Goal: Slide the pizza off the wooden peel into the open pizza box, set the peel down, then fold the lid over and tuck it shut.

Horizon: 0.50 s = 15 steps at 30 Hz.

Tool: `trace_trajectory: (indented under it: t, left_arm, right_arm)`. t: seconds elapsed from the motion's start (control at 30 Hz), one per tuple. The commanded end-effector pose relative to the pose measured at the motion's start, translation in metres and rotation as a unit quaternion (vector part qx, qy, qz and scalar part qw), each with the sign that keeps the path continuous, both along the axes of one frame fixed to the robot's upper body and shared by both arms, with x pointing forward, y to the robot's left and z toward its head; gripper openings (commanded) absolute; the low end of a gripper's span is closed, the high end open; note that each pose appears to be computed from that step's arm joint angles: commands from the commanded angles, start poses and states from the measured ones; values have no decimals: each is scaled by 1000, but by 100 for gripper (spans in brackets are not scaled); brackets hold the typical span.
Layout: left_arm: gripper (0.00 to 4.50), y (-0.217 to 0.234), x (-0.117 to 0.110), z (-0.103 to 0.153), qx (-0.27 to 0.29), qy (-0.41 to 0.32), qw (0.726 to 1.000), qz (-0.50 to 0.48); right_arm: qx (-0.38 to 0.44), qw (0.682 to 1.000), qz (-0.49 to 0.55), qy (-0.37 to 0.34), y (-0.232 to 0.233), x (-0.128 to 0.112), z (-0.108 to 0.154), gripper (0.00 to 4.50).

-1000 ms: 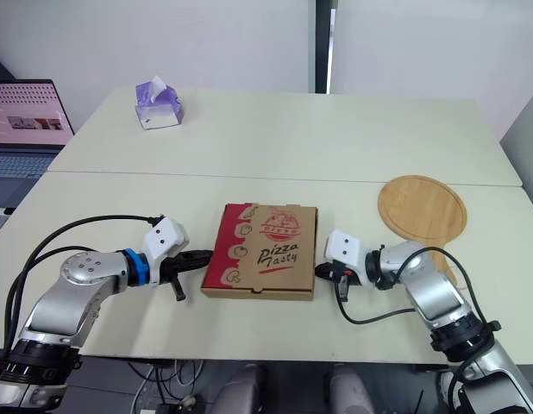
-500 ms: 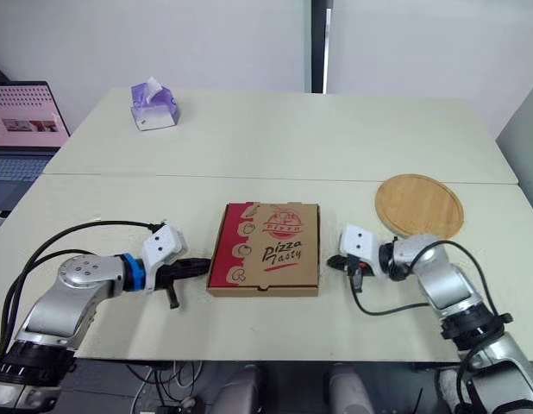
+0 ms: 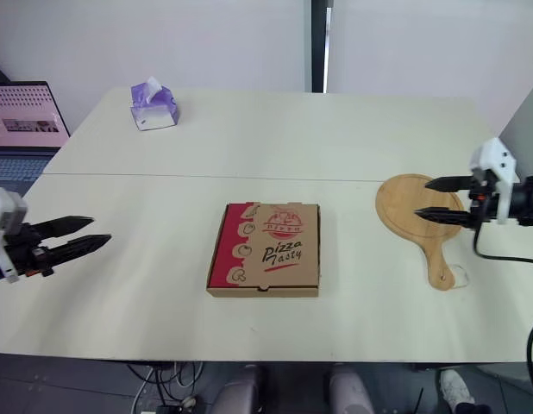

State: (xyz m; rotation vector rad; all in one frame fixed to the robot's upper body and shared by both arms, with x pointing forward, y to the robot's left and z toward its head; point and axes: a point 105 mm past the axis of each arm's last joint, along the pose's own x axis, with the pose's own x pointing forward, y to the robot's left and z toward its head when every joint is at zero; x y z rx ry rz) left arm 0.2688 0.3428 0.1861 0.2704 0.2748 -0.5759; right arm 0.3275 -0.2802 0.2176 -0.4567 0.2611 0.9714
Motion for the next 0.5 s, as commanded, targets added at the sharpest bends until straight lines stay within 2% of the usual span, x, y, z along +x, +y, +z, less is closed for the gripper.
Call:
trace_trajectory:
  t: [0.03,0.1,0.2,0.3,0.5]
  left_arm:
    - [386,24,-10,21,20,-21,999,34]
    - [446,38,-12,23,23,-21,998,58]
    - [449,59,-9,22,54,-26,993,101]
    - [449,66,-10,12,92,0,990,109]
    - [449,71,-1,19,76,-15,990,120]
  right_arm:
    - [-23,999,-30,-29,-27,-4,20,450]
    - [-22,997,-61,-43,-41,-1,28,450]
    - [-38,993,-104,-38,-61,0,26,450]
    - [-30,991,-129,-24,-70,1,25,450]
    - [-26,987,-151,-46,-78,7,30,450]
